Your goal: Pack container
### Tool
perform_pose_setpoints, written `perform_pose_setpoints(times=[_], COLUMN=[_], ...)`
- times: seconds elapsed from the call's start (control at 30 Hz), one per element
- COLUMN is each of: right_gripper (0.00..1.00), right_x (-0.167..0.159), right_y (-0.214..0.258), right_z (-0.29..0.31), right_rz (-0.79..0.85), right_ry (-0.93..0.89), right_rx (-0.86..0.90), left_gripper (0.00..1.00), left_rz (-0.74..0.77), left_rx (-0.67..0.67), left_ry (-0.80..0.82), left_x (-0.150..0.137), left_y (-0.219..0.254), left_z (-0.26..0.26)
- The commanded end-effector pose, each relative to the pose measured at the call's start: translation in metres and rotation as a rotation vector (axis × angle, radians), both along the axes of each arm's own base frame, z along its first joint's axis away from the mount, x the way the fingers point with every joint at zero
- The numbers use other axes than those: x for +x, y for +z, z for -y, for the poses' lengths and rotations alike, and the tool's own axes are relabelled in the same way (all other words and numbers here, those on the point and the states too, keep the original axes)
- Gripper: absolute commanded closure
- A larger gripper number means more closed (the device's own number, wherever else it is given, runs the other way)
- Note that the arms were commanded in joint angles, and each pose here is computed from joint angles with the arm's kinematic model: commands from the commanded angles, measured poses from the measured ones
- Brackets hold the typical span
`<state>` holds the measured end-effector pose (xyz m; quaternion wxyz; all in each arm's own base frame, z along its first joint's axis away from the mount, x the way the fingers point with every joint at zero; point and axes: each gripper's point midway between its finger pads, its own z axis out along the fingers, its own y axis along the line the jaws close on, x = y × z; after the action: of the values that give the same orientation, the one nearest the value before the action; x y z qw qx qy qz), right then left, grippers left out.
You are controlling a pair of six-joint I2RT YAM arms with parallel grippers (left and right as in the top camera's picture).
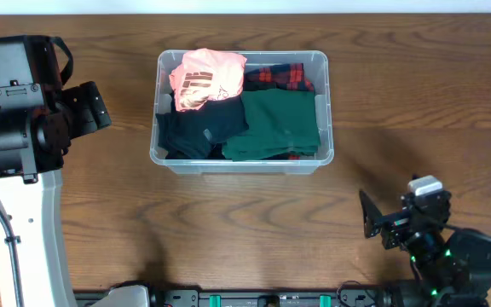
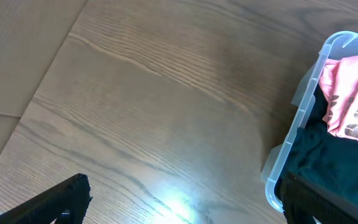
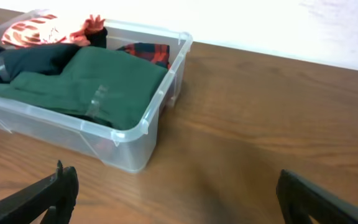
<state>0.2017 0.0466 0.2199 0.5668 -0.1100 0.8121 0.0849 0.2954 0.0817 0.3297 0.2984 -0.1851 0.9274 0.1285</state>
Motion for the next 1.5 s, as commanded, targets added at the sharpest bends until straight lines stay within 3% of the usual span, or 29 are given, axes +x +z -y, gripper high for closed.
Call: perform_pose_setpoints(times=[0.0,0.27,0.93,1.47], right_gripper=[0.01,0.01,0.01,0.01], right_x=[-0.004,-0.011,0.013,0.014], right_y=[-0.007,-0.021,-0.095,-0.093], right_z=[0.000,0.000,-0.007,-0.008], right_rz=[0.028,0.089,0.015,0.028], right_ry=[0.006,0.005,0.044,0.045], right_rx=[-0.005,-0.005,0.009,0.009], left_gripper=[0.02,0.02,0.02,0.02], left_rz=[0.000,0.000,0.000,0.000], left_rx=[0.016,0.016,0.016,0.016], left_ry=[0.008,0.008,0.008,0.008], left_x=[-0.001,-0.001,-0.001,-0.001], left_y=[0.002,0.002,0.002,0.002], left_z=[-0.004,-0.004,-0.004,-0.004])
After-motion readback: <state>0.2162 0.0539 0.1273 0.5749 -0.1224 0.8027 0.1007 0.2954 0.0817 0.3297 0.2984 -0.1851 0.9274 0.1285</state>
